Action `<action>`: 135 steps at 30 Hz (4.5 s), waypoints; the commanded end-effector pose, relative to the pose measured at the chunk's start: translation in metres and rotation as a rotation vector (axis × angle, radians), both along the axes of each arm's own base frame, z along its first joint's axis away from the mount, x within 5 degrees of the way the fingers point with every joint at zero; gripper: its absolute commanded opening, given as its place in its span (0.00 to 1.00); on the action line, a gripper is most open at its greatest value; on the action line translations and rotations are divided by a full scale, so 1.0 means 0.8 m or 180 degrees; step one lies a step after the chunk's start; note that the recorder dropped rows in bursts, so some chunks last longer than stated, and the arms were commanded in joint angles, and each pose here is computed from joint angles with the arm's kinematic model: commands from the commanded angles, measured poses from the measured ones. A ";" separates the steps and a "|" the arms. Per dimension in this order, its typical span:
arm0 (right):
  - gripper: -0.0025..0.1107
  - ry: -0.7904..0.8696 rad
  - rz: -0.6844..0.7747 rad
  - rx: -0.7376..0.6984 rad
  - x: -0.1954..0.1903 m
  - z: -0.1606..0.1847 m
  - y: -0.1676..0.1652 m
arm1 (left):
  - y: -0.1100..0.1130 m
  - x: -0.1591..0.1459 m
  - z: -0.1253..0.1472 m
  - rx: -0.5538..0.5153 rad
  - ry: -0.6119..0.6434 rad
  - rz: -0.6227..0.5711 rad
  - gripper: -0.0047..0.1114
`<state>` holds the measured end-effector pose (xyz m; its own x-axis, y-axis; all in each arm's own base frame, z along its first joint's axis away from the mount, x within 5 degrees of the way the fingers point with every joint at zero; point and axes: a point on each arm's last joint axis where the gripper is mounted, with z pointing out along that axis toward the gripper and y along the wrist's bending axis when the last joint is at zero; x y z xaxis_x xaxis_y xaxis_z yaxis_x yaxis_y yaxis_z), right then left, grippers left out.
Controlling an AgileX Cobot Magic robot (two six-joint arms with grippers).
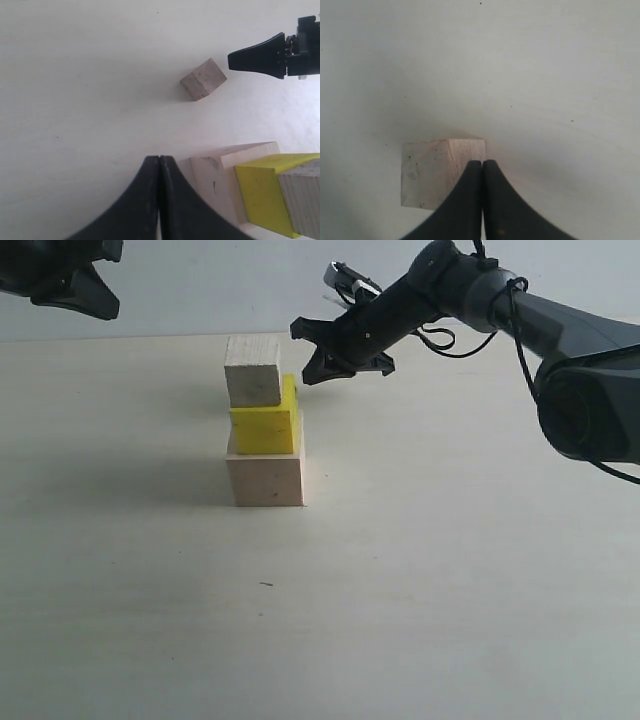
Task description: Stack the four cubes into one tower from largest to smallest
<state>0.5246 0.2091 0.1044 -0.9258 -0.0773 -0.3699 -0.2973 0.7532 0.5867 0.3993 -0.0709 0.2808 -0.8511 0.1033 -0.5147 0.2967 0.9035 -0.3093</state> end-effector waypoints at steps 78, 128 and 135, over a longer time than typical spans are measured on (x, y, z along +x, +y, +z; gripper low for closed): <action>0.02 0.0240 -0.0069 0.0213 -0.003 0.018 -0.001 | 0.008 0.005 -0.003 0.0267 -0.0130 -0.0032 0.04; 0.02 0.0031 -0.0481 -0.0476 0.000 0.133 -0.105 | -0.006 0.058 -0.069 -0.0098 0.0000 0.0153 0.05; 0.02 -0.0198 -0.0524 -0.0431 -0.015 0.198 -0.111 | -0.024 0.104 -0.098 -0.0561 0.0251 0.0133 0.24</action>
